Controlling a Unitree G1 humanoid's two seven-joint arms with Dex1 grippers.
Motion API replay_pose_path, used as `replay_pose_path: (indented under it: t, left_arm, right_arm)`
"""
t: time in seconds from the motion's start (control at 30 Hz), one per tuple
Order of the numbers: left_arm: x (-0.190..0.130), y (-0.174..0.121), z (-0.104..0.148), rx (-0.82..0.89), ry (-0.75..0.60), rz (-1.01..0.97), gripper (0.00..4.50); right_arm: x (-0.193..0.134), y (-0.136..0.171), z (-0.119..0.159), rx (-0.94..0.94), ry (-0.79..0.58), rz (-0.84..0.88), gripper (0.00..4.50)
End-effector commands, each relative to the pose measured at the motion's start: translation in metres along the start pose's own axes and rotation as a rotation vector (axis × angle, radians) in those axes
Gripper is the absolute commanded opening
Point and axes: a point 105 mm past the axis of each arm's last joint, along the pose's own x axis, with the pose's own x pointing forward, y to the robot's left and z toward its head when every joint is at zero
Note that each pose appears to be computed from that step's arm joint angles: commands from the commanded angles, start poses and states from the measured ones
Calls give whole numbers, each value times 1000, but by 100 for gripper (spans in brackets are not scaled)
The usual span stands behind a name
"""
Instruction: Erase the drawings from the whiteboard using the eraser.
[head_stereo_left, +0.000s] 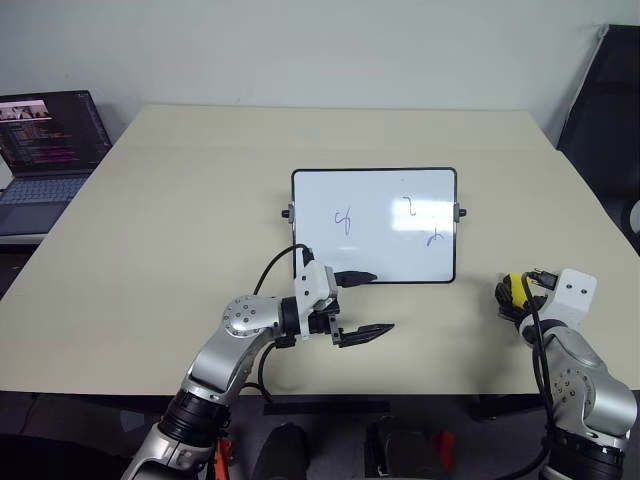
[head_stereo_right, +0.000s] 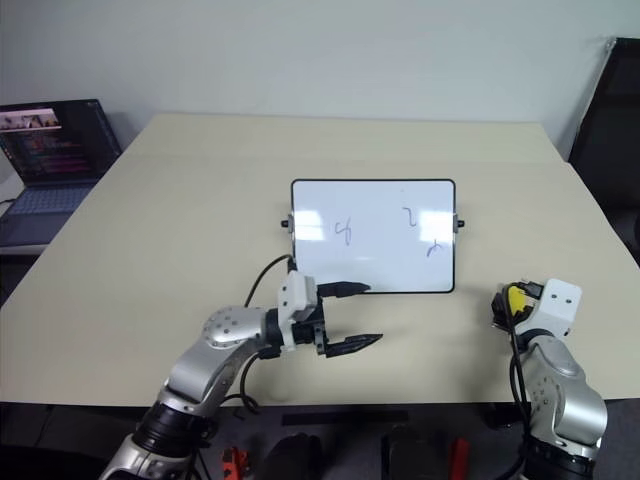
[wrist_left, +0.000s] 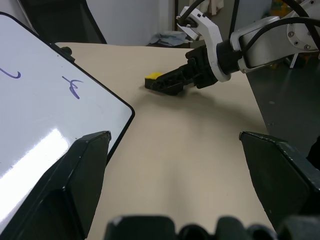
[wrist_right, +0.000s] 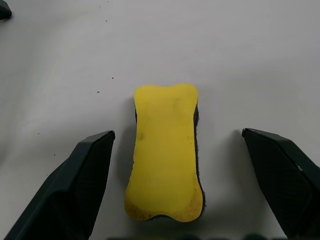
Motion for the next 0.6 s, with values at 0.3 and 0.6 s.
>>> replay_pose_path:
  t: [0.3, 0.6]
  left_arm:
    - [-2, 5, 9, 46, -20, 19, 450]
    - [-3, 15, 9, 62, -12, 83, 450]
  right_arm:
    - [-2, 4, 18, 40, -78, 22, 139]
    - [-7, 18, 32, -22, -137, 61, 105]
